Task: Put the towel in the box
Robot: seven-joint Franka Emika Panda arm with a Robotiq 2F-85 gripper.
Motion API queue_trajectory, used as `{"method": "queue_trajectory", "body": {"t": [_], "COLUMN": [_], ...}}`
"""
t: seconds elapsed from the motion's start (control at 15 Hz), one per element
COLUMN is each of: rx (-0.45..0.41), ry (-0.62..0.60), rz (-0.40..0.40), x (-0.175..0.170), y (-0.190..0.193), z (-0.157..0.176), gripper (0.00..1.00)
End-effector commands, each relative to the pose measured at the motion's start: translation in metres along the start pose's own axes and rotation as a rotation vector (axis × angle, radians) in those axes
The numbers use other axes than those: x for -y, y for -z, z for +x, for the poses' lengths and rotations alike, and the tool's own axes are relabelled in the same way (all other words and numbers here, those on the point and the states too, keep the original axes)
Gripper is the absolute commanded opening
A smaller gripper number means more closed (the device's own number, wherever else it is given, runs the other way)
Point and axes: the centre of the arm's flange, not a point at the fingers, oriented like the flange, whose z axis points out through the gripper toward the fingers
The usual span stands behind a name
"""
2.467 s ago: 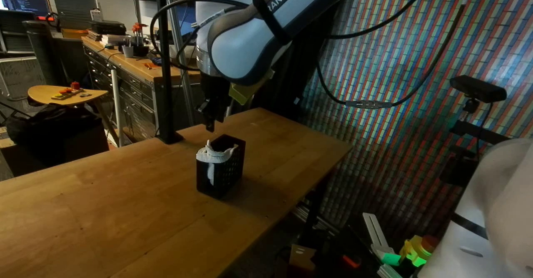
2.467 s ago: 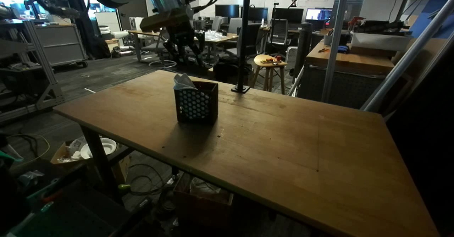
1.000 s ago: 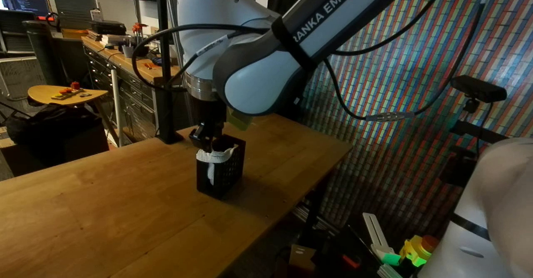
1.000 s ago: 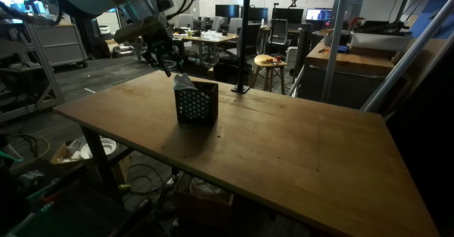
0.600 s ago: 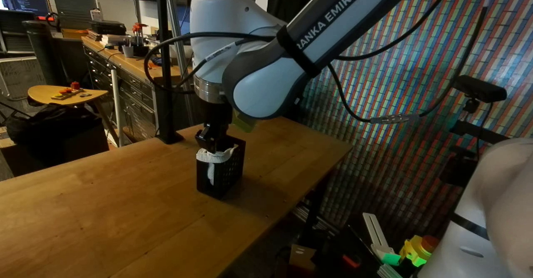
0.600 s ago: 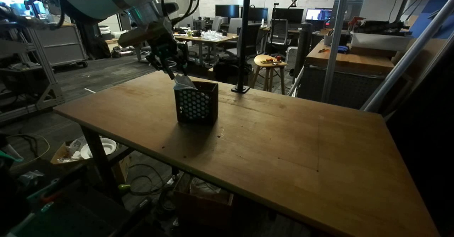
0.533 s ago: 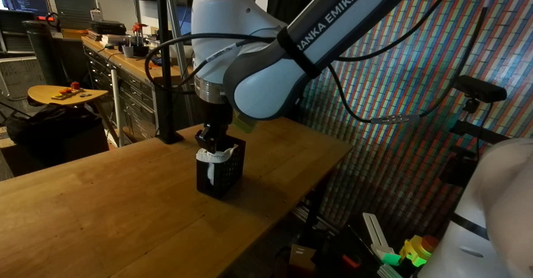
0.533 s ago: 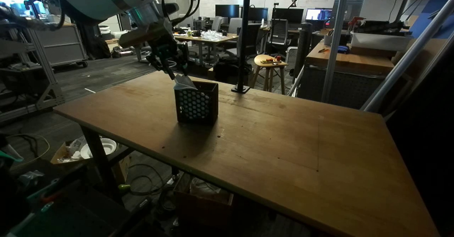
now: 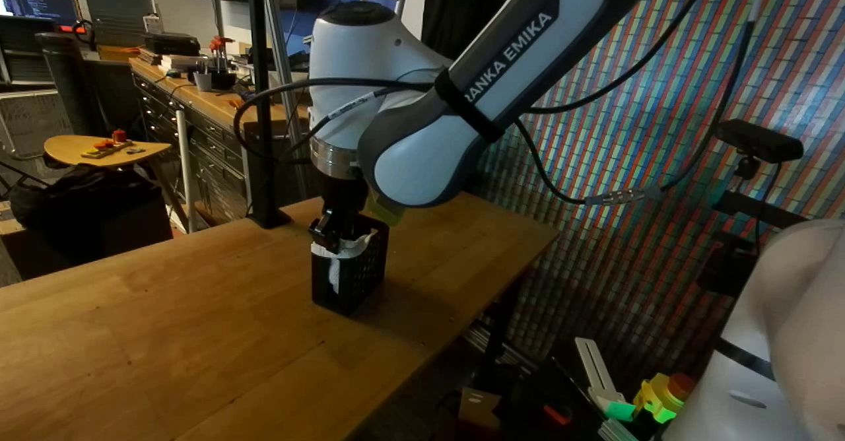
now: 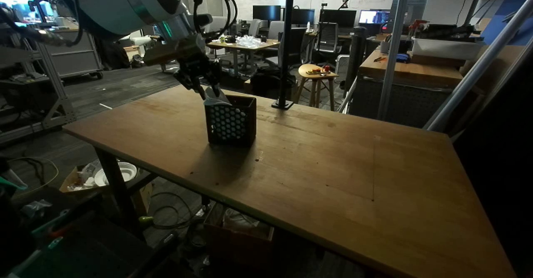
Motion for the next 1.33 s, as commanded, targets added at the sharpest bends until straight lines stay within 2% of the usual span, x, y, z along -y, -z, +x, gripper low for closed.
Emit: {"method": "queue_trajectory", "body": {"t": [0.0,0.07,0.2,0.4,1.27], "rx": [-0.025,-0.026,-0.031,-0.036,-0.045], "ry": [-0.006,-0.006,-0.006,-0.005,-0.013], "rz": [0.008,0.007,0.008,0.004,-0.003], "x": [-0.003,-0.003,-0.004,-0.007,-0.024], "y": [-0.004,-0.005,-0.003,0.001,0.01], "z": [-0.002,-0.002,0.0,0.002,0.007], "gripper": [0.13,0.07,0.05,0.11,0.1]}}
